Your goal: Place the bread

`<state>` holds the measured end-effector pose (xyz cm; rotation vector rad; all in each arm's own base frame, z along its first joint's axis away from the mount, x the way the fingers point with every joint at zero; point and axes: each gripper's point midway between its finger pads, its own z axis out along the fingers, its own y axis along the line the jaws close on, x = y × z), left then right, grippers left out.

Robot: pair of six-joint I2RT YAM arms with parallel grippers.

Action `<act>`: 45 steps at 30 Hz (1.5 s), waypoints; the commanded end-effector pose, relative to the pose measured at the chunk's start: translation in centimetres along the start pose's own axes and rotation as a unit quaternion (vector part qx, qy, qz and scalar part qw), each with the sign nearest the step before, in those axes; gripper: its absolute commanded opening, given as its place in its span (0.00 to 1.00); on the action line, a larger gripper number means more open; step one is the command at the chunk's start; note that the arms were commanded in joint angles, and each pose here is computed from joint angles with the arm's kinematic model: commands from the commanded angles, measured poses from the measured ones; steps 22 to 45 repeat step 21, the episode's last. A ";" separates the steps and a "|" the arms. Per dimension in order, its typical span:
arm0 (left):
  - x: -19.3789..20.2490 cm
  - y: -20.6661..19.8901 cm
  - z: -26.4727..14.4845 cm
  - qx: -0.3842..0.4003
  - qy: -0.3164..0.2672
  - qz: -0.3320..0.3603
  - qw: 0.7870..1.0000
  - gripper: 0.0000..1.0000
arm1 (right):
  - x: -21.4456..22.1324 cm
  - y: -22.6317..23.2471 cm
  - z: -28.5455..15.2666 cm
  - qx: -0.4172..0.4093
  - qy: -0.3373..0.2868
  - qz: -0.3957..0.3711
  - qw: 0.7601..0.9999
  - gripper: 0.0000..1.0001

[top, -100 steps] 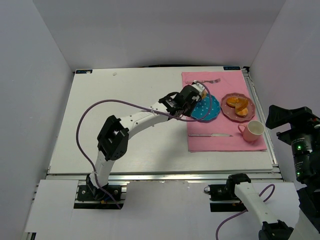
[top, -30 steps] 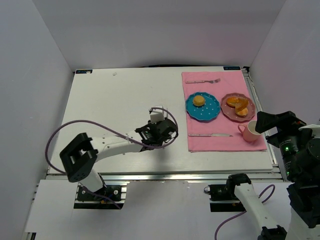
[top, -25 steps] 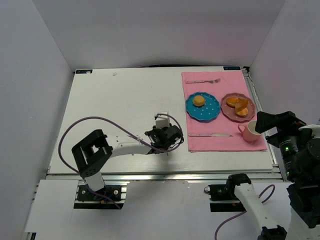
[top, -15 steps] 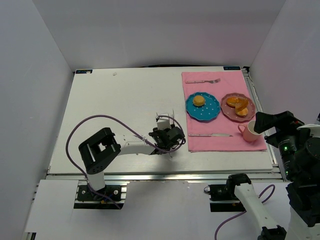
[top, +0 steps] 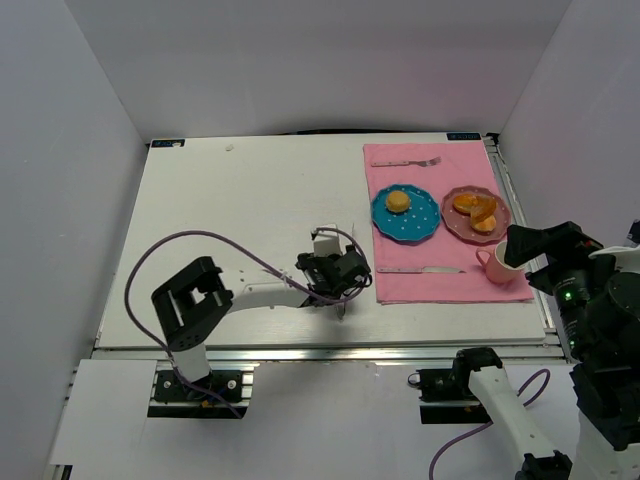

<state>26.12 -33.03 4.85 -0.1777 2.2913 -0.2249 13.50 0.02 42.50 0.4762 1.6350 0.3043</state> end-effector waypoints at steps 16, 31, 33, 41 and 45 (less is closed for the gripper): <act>-25.1 18.0 -26.2 -0.036 -0.355 -0.198 0.913 0.98 | 10.2 0.3 4.0 -0.048 0.148 0.001 0.988 0.89; -24.4 19.5 -26.4 -0.034 -0.354 -0.199 0.913 0.98 | 14.5 -0.1 6.1 -0.044 0.218 -0.001 0.975 0.90; -24.4 19.5 -26.4 -0.034 -0.354 -0.199 0.913 0.98 | 14.5 -0.1 6.1 -0.044 0.218 -0.001 0.975 0.90; -24.4 19.5 -26.4 -0.034 -0.354 -0.199 0.913 0.98 | 14.5 -0.1 6.1 -0.044 0.218 -0.001 0.975 0.90; -24.4 19.5 -26.4 -0.034 -0.354 -0.199 0.913 0.98 | 14.5 -0.1 6.1 -0.044 0.218 -0.001 0.975 0.90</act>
